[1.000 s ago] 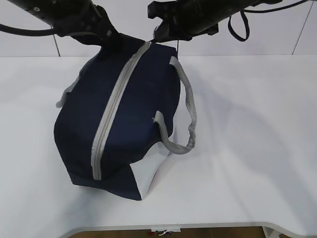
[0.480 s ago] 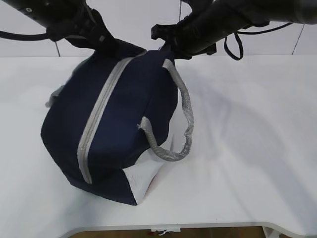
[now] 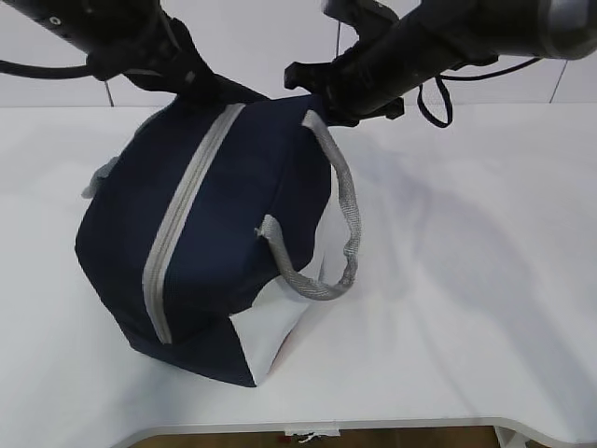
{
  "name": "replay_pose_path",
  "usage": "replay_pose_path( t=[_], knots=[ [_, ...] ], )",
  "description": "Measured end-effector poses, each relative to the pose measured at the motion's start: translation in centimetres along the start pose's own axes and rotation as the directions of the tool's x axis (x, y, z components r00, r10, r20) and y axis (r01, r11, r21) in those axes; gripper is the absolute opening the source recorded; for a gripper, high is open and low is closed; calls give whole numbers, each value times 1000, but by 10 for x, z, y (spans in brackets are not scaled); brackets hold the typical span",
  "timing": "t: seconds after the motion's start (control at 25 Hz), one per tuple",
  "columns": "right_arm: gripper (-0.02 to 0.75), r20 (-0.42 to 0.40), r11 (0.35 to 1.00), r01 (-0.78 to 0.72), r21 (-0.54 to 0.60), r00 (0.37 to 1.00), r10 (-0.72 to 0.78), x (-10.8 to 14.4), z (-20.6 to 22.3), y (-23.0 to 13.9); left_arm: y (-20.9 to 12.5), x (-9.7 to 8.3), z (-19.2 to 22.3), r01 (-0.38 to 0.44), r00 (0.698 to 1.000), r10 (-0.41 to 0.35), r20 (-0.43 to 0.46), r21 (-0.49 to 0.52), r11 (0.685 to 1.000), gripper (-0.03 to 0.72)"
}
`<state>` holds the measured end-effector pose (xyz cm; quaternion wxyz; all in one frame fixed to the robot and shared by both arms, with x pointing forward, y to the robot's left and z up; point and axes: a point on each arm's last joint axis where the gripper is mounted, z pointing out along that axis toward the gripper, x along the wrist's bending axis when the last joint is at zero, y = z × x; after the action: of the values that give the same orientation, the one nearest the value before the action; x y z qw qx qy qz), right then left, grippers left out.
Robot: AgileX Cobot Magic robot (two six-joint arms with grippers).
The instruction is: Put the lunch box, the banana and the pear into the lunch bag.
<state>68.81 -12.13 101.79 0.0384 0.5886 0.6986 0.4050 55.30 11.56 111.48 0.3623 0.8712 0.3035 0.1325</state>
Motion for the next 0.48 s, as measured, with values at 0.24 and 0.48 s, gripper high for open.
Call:
replay_pose_path(
  t=[0.24,0.48],
  knots=[
    [39,22,1000,22,7,1000,-22,-5,-2,1,0,4,13,20,1000,-20,-8,-12,1000,13],
    [276,32,999,46,-10,998,-46,-4,-14,6,-2,8,25,39,999,-39,-10,-15,999,19]
  ],
)
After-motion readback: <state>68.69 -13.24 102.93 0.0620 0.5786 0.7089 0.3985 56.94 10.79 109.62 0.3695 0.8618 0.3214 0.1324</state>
